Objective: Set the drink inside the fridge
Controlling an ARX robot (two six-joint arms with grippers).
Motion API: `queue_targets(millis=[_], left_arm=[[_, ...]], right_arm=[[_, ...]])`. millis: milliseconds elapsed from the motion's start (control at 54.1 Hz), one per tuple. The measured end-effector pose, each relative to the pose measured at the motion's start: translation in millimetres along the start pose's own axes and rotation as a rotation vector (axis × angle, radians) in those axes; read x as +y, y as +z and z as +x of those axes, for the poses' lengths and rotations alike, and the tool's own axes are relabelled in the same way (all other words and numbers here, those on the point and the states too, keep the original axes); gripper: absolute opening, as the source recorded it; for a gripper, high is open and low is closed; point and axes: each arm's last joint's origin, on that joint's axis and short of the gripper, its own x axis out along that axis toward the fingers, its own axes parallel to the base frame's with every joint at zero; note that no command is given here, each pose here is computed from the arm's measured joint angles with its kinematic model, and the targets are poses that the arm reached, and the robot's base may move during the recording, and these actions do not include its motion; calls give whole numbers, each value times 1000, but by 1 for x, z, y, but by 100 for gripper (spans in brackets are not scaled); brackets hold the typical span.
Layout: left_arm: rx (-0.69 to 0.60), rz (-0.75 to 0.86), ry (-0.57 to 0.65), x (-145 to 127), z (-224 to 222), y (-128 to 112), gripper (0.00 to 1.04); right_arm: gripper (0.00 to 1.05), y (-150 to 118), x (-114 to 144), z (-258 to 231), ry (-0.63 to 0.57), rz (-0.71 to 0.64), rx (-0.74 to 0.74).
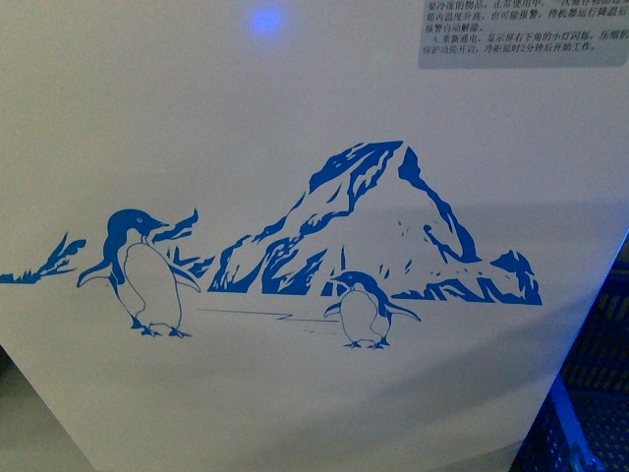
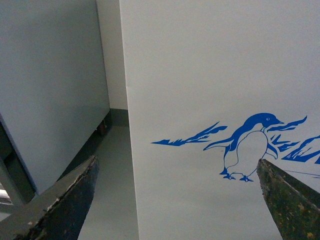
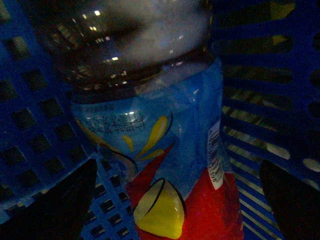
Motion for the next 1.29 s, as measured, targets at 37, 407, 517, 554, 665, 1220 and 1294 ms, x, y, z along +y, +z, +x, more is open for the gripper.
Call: queue_targets(millis=[37, 407, 517, 554, 665, 1220, 1294], left_arm=[[0, 0, 0, 0, 0, 0, 97], [0, 0, 0, 0, 0, 0, 97], [0, 0, 0, 0, 0, 0, 97], [0, 0, 0, 0, 0, 0, 97], [0, 0, 0, 0, 0, 0, 97], [0, 0, 0, 0, 0, 0, 97], [0, 0, 0, 0, 0, 0, 97]], right_arm=[[97, -1, 0, 3, 2, 6, 12], [68, -10, -5, 20, 35, 48, 101], [54, -13, -8, 16, 63, 46, 112], [50, -15, -10, 12, 84, 45, 119], [44, -16, -15, -5, 142, 40, 118], [41, 48, -146, -262, 566, 46, -452], [41, 39, -173, -299, 640, 58, -520]])
